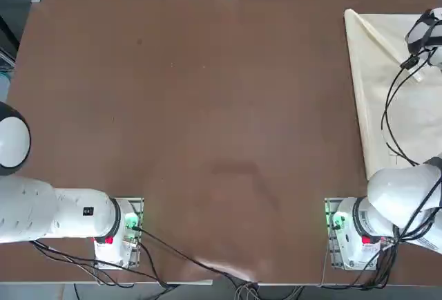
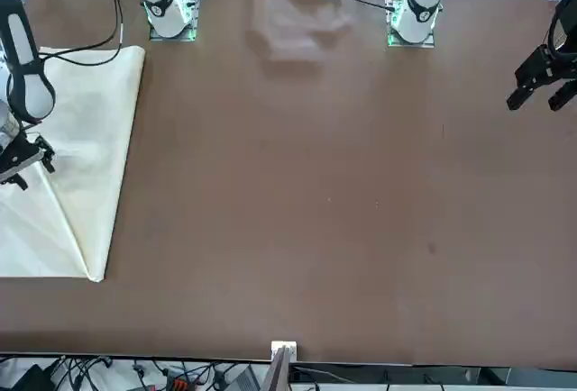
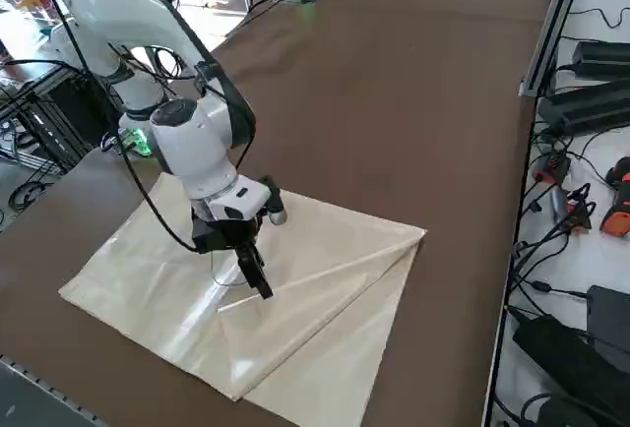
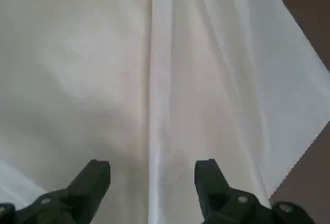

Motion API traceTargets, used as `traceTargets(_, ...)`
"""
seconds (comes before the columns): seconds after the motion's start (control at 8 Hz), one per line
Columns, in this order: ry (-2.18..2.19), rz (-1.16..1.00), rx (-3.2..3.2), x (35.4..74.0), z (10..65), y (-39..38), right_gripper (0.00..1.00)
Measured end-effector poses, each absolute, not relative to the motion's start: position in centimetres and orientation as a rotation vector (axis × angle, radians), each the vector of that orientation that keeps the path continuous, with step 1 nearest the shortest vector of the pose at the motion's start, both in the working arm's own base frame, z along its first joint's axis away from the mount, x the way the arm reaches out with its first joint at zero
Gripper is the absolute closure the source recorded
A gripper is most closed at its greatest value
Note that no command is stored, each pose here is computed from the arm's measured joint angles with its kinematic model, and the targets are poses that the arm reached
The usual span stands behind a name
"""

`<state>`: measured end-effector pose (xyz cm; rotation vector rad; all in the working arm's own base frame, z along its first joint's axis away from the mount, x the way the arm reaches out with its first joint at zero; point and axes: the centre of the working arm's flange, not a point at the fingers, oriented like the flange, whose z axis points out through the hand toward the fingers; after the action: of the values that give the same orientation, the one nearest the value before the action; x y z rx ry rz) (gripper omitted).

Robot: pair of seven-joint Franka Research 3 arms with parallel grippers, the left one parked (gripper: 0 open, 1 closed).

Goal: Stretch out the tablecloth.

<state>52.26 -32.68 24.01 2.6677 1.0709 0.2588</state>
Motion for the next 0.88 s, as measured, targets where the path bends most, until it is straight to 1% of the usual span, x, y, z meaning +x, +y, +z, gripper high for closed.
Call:
traceTargets(0.5,1.095,0.251,2.632,51.0,20.8,-34.8,0.0)
traceTargets(0.88,1.114,0.233,2.638,50.9,18.5,-35.6,0.01)
